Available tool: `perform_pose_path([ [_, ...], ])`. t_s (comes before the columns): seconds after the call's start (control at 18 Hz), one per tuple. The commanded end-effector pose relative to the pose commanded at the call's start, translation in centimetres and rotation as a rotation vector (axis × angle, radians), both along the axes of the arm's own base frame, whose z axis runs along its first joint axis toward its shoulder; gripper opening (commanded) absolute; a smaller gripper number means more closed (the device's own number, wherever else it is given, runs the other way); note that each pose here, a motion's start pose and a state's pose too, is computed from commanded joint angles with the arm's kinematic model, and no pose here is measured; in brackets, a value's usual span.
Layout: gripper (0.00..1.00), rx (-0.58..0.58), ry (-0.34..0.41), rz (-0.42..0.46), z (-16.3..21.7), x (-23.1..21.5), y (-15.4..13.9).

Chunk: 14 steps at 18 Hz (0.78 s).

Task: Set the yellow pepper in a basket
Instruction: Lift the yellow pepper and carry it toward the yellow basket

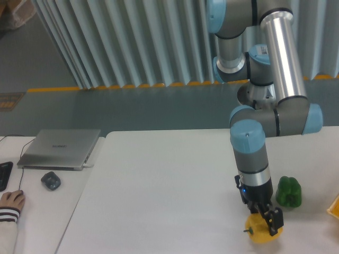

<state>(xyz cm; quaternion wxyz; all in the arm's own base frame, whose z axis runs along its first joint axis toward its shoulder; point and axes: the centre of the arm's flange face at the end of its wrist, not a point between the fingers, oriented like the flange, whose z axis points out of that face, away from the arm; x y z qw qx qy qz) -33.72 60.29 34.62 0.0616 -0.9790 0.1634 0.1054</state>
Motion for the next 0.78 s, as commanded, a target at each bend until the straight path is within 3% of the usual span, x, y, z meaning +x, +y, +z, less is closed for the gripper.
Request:
perform_pose_path([
  [0.17,0.51,-0.032,-0.061,0.019,2.0,-1.5,-2.9],
  [0.39,0.51,-0.076,-0.106,-0.075,4.0,-2.9,-6.1],
  [0.78,0.51,-0.057,-0.156,-0.19,5.3,-6.4,-12.6],
])
